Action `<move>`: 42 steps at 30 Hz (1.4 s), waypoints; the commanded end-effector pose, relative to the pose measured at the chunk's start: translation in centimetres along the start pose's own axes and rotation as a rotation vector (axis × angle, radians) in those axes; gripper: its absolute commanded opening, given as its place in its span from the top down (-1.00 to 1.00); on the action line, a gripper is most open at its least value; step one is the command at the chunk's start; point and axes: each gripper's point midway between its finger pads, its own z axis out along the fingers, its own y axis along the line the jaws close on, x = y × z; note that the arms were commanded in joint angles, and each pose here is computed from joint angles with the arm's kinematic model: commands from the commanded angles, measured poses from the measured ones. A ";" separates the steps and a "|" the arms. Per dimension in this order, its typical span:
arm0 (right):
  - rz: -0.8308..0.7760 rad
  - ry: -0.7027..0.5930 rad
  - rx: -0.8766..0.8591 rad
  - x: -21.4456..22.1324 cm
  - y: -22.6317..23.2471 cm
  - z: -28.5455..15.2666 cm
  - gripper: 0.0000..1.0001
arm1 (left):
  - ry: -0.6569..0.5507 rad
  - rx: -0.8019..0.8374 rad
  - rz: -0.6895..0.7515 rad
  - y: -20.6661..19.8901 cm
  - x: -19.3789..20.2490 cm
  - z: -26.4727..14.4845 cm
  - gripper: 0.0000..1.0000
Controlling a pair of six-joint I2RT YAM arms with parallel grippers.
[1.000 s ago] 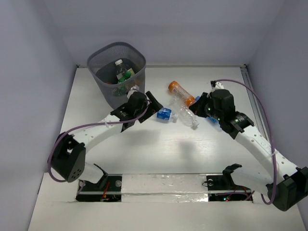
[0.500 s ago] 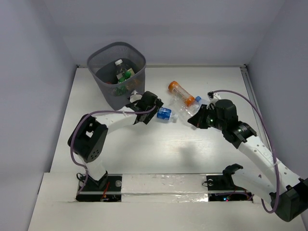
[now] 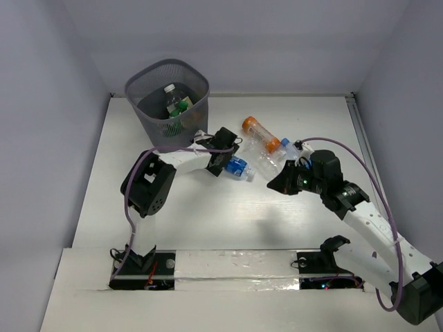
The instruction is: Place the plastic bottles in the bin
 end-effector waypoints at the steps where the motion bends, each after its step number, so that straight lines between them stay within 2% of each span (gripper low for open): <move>1: -0.037 -0.023 -0.058 -0.6 1.2 -0.5 0.68 | -0.036 -0.092 -0.030 1.9 -0.5 0.7 -0.77; 3: -0.028 -0.025 -0.043 -0.7 1.0 -0.4 0.43 | -0.031 -0.104 0.005 2.2 -0.1 0.7 -0.69; 4: -0.022 -0.034 -0.013 -0.9 0.5 -0.3 0.13 | -0.032 -0.111 0.018 2.5 -0.1 0.7 -0.62; 5: -0.019 -0.044 0.004 -1.3 0.3 -0.3 -0.01 | -0.037 -0.115 0.041 2.8 0.0 0.4 -0.58; 6: -0.008 -0.050 0.045 -1.6 -0.4 -0.1 -0.23 | -0.044 -0.108 0.061 2.8 -0.3 0.0 -0.52; 10: 0.013 -0.067 0.008 -3.3 1.0 0.4 -0.48 | -0.044 -0.042 0.161 2.3 0.4 -2.1 -0.38; 12: 0.030 -0.098 -0.024 -4.7 2.2 0.3 -0.50 | -0.032 0.012 0.204 1.6 1.1 -3.7 -0.38; 15: 0.019 -0.137 0.038 -7.0 1.8 0.9 -0.50 | -0.025 0.087 0.275 0.9 1.6 -6.1 -0.26; 17: 0.025 -0.124 0.087 -7.7 0.8 2.4 -0.17 | -0.017 0.116 0.312 1.4 1.8 -7.2 -0.25; 19: 0.028 -0.137 0.086 -9.4 1.0 3.1 0.30 | -0.014 0.190 0.315 0.3 1.6 -9.5 -0.24; 22: 0.049 -0.131 0.146 -11.0 -0.8 5.1 0.36 | -0.031 0.277 0.336 -0.4 0.3 -12.7 -0.24; 23: 0.040 -0.159 0.163 -12.9 -0.7 5.2 0.36 | -0.038 0.296 0.343 -0.5 -0.1 -13.4 -0.24; 25: 0.044 -0.137 0.255 -13.5 -3.4 6.8 0.29 | -0.070 0.361 0.366 -1.1 -1.4 -15.9 -0.18; 26: 0.024 -0.156 0.273 -15.0 -3.6 7.0 0.22 | -0.078 0.371 0.376 -1.0 -1.7 -16.3 -0.18; 27: 0.034 -0.131 0.324 -15.1 -5.7 8.2 0.13 | -0.084 0.389 0.371 -1.1 -2.4 -17.2 -0.17; 28: 0.036 -0.114 0.384 -15.1 -7.2 8.4 -0.08 | -0.081 0.397 0.388 -1.0 -2.4 -17.5 -0.14; 30: -0.011 -0.111 0.439 -16.7 -8.4 8.8 -0.31 | -0.086 0.419 0.392 -1.1 -3.1 -18.8 -0.12; 31: -0.009 -0.052 0.513 -15.6 -10.5 9.7 -0.49 | -0.090 0.431 0.396 -1.1 -3.4 -19.4 -0.11; 32: -0.038 -0.019 0.540 -15.5 -11.3 10.0 -0.54 | -0.104 0.454 0.405 -1.5 -3.8 -20.3 -0.11; 33: -0.053 -0.014 0.544 -16.4 -11.2 10.4 -0.59 | -0.124 0.484 0.395 -1.9 -4.8 -21.6 -0.11; 35: -0.064 0.069 0.596 -15.0 -13.1 11.3 -0.61 | -0.163 0.517 0.411 -2.7 -6.3 -23.4 -0.11; 36: -0.065 0.091 0.596 -14.7 -13.3 11.6 -0.62 | -0.200 0.545 0.381 -3.7 -8.5 -24.9 -0.10; 38: -0.062 0.162 0.523 -13.5 -12.7 12.8 -0.66 | -0.181 0.611 0.364 -4.9 -10.3 -26.7 -0.10; 39: -0.060 0.179 0.509 -13.2 -12.6 13.0 -0.68 | -0.244 0.652 0.327 -6.0 -13.4 -28.3 -0.10; 41: -0.046 0.213 0.488 -12.1 -12.7 13.3 -0.69 | -0.287 0.691 0.313 -6.9 -16.0 -30.0 -0.10; 42: -0.042 0.216 0.491 -11.8 -12.9 13.3 -0.69 | -0.359 0.702 0.305 -7.5 -18.8 -31.7 -0.10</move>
